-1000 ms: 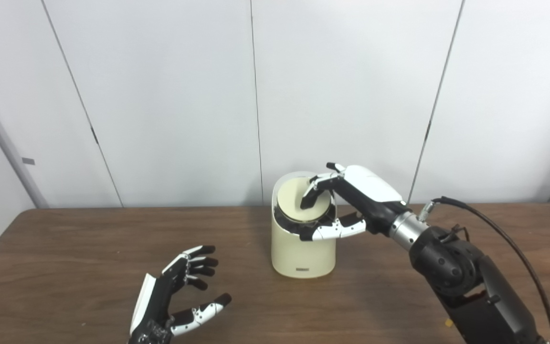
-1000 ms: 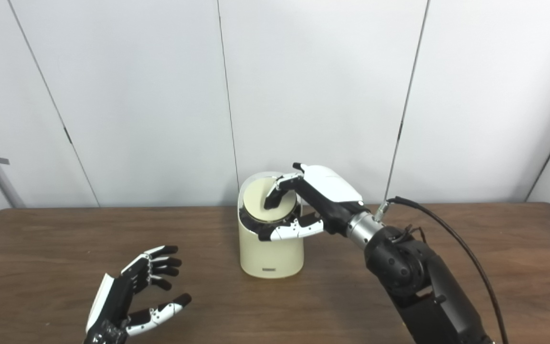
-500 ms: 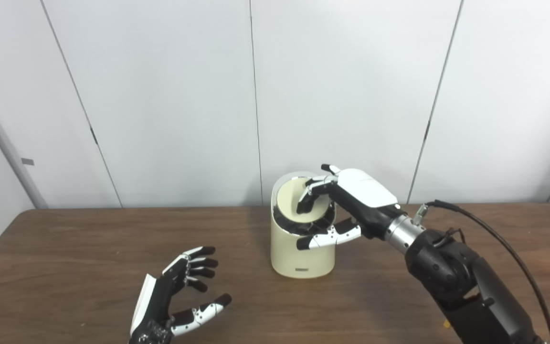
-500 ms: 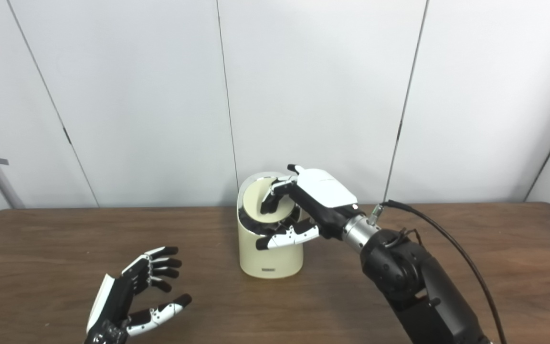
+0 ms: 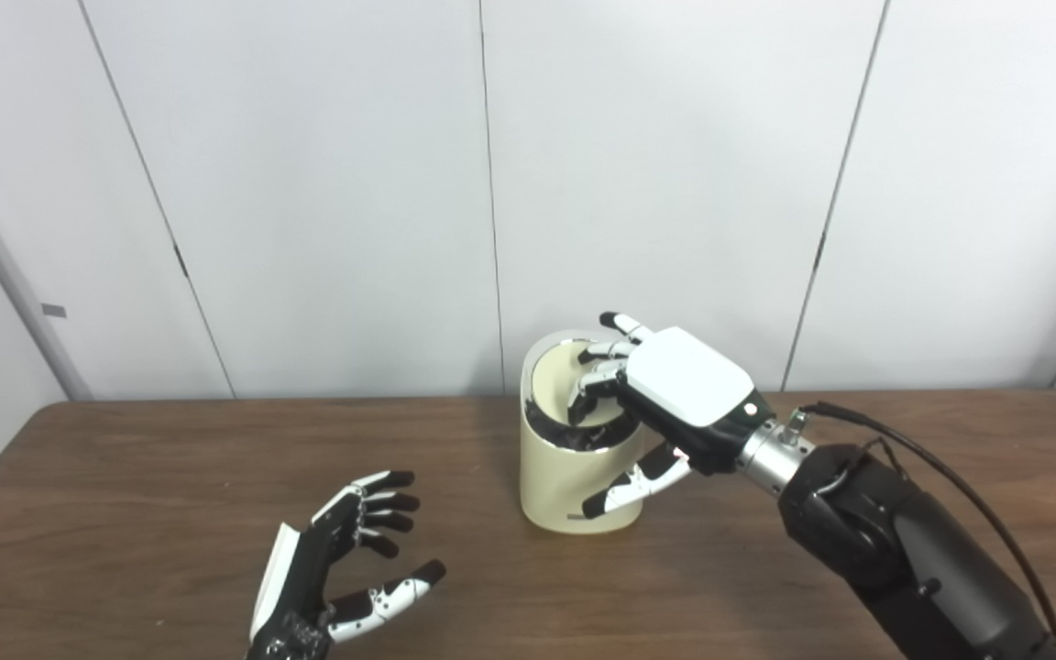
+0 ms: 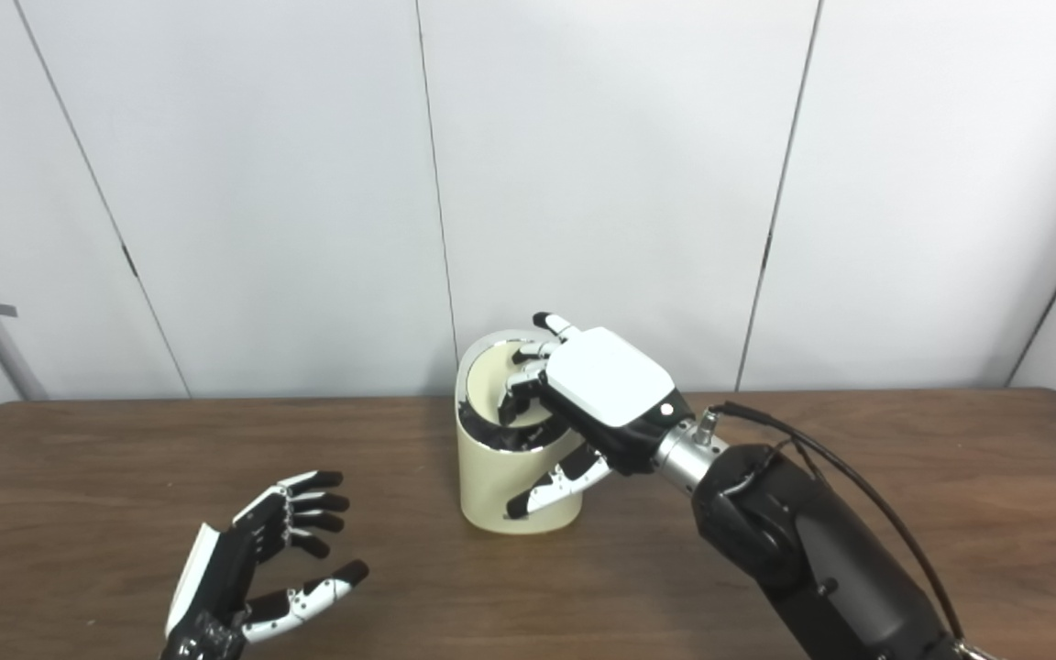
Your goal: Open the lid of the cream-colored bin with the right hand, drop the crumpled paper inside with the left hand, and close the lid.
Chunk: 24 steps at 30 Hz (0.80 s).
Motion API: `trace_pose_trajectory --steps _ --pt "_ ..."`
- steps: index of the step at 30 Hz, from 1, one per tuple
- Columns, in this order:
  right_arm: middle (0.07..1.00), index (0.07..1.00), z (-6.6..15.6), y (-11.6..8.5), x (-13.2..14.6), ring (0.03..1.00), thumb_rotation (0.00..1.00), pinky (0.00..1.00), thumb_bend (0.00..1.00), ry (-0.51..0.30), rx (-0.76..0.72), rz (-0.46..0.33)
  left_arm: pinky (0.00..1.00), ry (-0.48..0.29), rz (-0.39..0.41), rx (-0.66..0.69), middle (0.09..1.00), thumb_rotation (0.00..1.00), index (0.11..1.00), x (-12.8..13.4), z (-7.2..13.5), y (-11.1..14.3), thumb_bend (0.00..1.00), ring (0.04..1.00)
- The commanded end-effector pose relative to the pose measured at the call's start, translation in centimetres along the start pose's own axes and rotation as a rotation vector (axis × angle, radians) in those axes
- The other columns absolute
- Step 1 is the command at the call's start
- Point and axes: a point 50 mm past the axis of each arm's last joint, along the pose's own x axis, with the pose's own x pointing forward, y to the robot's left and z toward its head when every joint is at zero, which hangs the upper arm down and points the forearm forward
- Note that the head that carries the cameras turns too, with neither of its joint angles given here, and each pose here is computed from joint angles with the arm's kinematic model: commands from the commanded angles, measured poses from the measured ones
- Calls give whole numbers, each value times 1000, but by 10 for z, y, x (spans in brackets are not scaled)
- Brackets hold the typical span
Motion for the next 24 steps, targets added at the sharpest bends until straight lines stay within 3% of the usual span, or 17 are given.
trace_pose_trajectory --steps 1,7,13,15,17,21,24 --pt "607 597 -3 8 -3 834 568 1000 706 -10 -33 69 522 -67 14 7 686 43 763 6 14 4 696 640" --pt "606 596 -3 9 -4 834 566 1000 702 -1 -10 63 523 -61 15 15 686 49 763 6 15 4 698 641" --pt "609 594 -6 -4 -7 827 578 993 672 92 229 -6 525 -59 9 12 689 53 765 5 15 4 694 648" --pt "644 634 -8 -13 -9 848 598 984 640 144 349 -23 526 -59 7 6 690 56 766 5 15 3 695 649" --pt "713 694 -10 -20 -12 860 612 907 624 177 418 -47 530 -63 6 7 691 51 765 6 15 3 696 651" --pt "863 850 -19 -25 -20 863 513 810 661 216 478 -130 531 -64 7 10 692 54 766 6 16 2 695 652" --pt "913 878 -23 -24 -29 885 410 745 713 261 502 -173 525 -67 8 8 691 57 765 6 18 1 697 648"
